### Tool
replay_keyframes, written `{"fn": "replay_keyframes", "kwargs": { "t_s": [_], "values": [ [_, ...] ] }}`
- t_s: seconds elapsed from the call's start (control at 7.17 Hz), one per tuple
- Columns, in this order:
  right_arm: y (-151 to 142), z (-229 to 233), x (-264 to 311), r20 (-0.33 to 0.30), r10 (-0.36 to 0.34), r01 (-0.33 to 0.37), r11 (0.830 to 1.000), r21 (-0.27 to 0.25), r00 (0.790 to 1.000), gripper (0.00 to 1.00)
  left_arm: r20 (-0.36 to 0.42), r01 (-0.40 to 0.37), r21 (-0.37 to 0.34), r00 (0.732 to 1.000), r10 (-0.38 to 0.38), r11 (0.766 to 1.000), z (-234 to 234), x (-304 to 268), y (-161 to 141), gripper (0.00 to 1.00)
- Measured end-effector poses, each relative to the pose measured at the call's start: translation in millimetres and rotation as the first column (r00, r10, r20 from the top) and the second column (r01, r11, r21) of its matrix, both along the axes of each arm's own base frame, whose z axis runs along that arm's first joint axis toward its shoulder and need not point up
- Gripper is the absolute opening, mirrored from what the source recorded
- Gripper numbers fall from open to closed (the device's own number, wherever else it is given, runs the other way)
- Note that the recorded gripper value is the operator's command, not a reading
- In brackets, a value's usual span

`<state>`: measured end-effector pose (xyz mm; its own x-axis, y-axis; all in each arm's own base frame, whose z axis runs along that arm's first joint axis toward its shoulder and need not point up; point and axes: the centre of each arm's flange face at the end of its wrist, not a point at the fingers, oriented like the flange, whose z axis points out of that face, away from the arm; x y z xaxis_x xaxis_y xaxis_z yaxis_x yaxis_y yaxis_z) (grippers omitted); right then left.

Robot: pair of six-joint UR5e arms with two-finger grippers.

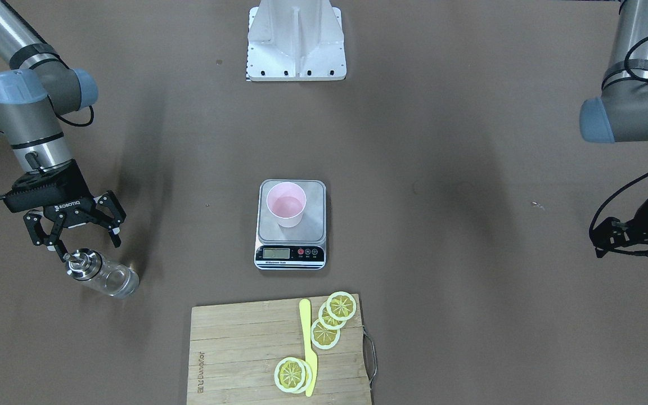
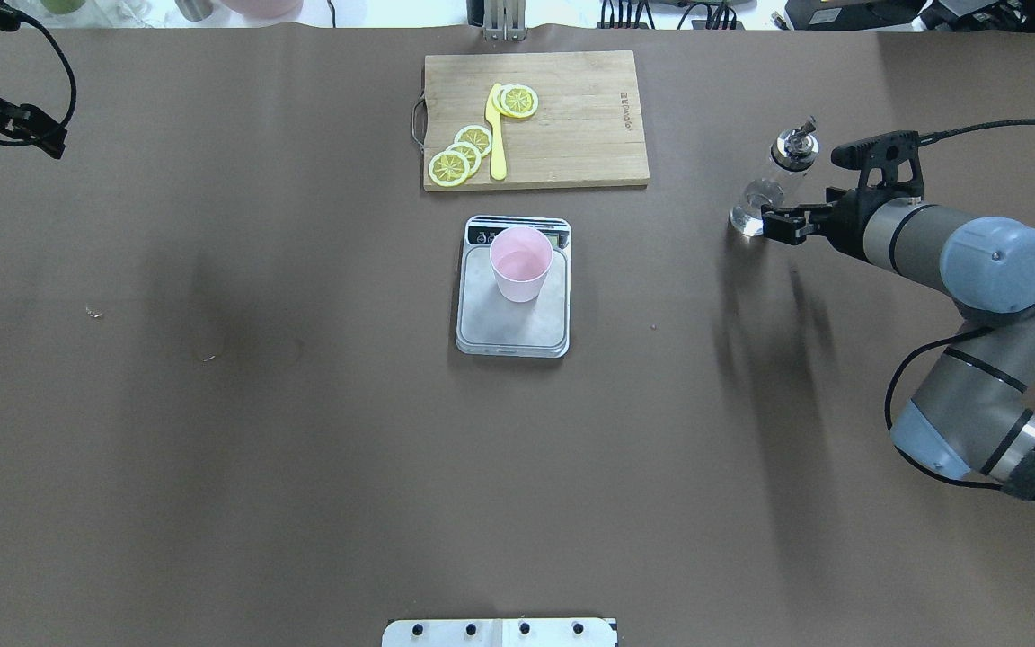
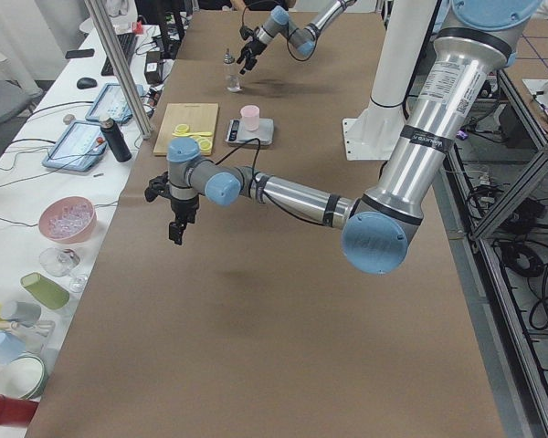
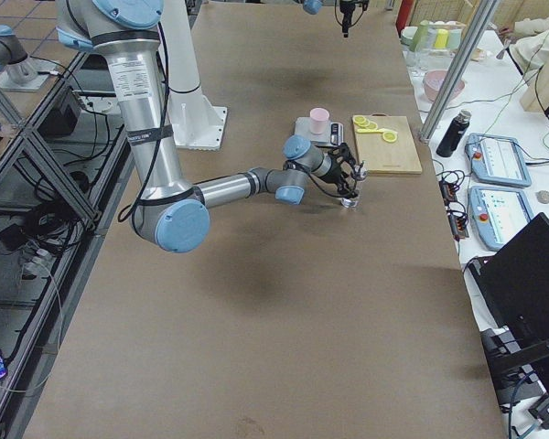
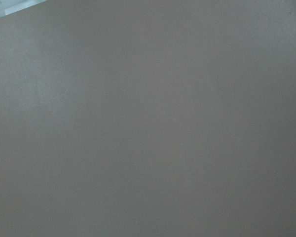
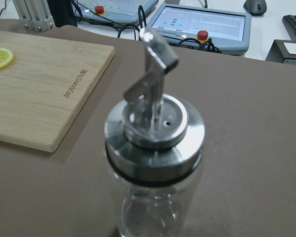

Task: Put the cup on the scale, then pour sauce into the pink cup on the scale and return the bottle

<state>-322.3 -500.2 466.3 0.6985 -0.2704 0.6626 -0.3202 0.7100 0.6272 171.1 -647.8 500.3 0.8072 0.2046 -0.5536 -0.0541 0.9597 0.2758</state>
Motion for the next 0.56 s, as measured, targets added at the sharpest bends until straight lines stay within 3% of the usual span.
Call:
{"fn": "replay_keyframes", "kwargs": {
  "t_s": [0.28,0.56],
  "values": [
    [3,1,44,0.024,-0.046,0.047,0.998,-0.052,0.999,1.00,0.001,0.000,-0.002,1.000,0.000,1.000,2,-1,1,0.99],
    [-19,0,106,0.053,-0.098,0.105,0.980,-0.171,0.994,1.00,0.005,0.001,-0.002,1.000,-0.001,1.000,5,-2,3,0.99]
  ]
}}
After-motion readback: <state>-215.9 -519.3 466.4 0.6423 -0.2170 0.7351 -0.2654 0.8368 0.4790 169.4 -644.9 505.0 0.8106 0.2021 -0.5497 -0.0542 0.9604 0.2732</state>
